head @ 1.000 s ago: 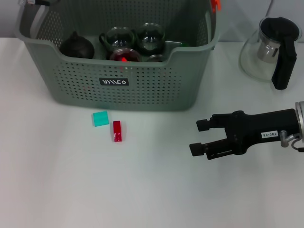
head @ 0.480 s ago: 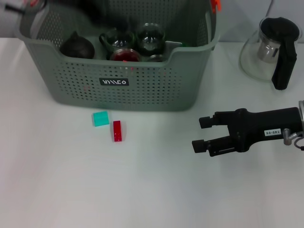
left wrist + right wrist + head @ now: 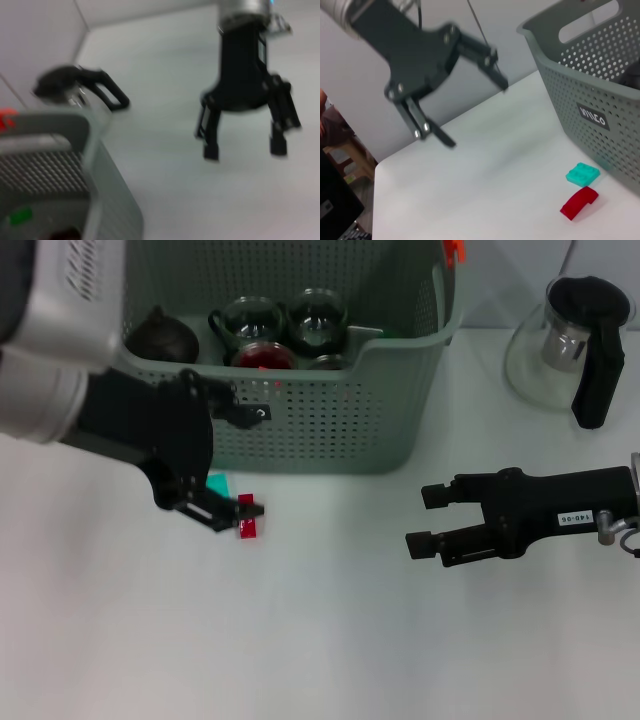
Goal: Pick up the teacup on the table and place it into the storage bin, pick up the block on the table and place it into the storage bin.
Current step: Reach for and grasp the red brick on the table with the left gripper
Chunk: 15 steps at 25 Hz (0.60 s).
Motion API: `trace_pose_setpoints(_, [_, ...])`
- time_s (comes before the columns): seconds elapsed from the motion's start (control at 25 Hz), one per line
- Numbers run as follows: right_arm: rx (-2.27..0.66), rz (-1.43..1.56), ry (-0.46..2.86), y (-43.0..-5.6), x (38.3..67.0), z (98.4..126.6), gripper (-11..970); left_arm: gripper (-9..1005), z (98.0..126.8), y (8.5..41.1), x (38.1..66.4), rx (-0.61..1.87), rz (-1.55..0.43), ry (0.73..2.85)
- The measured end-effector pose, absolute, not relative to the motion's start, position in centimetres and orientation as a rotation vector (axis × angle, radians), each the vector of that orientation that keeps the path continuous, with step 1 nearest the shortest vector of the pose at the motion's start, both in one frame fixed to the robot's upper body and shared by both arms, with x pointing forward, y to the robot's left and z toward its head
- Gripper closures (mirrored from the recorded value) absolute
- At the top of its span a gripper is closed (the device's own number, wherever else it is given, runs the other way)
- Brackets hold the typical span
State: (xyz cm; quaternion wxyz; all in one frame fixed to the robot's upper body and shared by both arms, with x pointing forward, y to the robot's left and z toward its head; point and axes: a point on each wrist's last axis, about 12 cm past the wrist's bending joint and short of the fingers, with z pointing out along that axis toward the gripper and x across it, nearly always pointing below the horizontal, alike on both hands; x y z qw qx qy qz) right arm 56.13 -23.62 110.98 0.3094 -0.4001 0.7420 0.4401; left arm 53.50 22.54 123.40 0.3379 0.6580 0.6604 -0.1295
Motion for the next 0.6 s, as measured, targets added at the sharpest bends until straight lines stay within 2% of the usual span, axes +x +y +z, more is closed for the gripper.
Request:
trace_pose_setpoints(0.08, [-1.054,1.165,1.960,-23.6,56.1,110.9,12,103,122.9,22.3,53.6,1.731,-0.333,1.735])
trace_pose_setpoints(0.12, [-1.052,1.167,1.961,-23.6,56.1,110.9,12,104,121.6,21.9,54.0,1.763,-0.329,1.777])
trace_pose_setpoints(0.28, [-1.044,1.174,1.969,-23.6,55.9,110.7,12,105,119.5,21.0,55.1,1.800,-0.291,1.834])
trace_pose_setpoints(0.32, [-1.042,1.176,1.970,-23.7,55.9,110.6,12,105,118.1,20.5,55.9,1.829,-0.251,1.865])
trace_pose_setpoints(0.4, [-1.040,1.175,1.971,-23.7,55.9,110.6,12,104,117.6,20.2,56.1,1.841,-0.238,1.873])
trace_pose_setpoints(0.6, [-1.040,1.173,1.974,-23.7,55.8,110.5,12,104,114.3,18.8,58.1,1.916,-0.119,1.927])
